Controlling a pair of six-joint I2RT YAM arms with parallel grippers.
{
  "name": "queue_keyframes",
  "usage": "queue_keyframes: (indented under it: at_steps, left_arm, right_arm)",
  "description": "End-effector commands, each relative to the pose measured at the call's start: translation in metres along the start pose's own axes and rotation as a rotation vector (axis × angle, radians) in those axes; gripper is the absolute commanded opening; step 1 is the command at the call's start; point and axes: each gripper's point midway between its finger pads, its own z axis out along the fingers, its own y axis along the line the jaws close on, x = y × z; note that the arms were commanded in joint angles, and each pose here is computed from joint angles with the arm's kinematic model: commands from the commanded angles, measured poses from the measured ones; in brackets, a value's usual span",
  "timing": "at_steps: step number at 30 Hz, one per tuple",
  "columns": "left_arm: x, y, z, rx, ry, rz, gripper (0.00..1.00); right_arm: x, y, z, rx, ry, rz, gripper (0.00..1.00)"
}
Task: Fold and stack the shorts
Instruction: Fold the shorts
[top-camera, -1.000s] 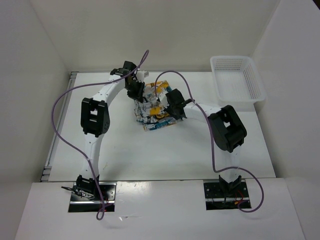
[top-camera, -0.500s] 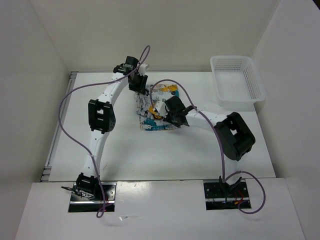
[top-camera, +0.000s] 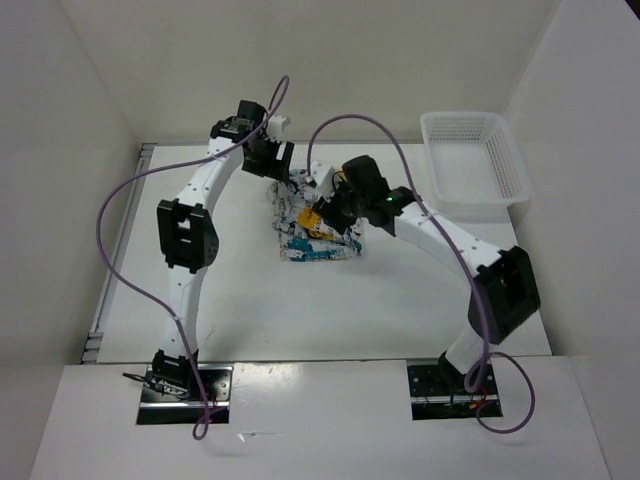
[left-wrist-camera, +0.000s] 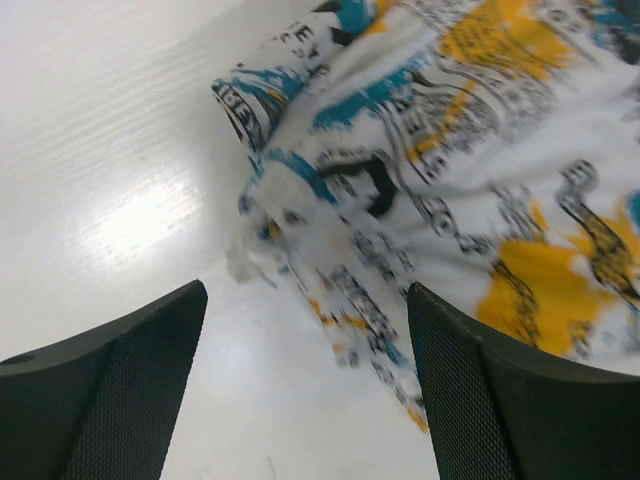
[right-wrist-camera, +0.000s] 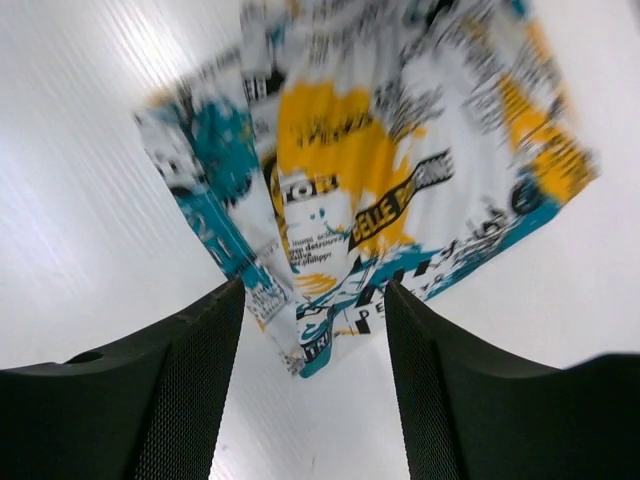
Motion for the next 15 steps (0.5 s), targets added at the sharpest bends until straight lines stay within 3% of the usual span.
queue_keyframes:
  at_steps: [1, 6, 10, 15]
  left_arm:
    - [-0.015, -0.023, -0.055, 0.058, -0.075, 0.022, 0.88]
    - [0.054, -0.041, -0.026, 0.188, 0.115, -0.040, 0.82]
    - [0.069, -0.048, -0.015, 0.266, 0.151, -0.070, 0.81]
    - [0.060, -0.047, -0.004, 0.286, 0.130, -0.065, 0.81]
  right_arm:
    - [-0.061, -0.003, -0.039, -0.029, -0.228, 0.092, 0.64]
    - [-0.033, -0.060, -0.002, 0.083, -0.178, 0.334, 0.63]
    - [-0.016, -0.109, 0.030, 0.132, -0.166, 0.500, 0.58]
    - [-0.021, -0.147, 0.072, 0.168, -0.187, 0.566, 0.56]
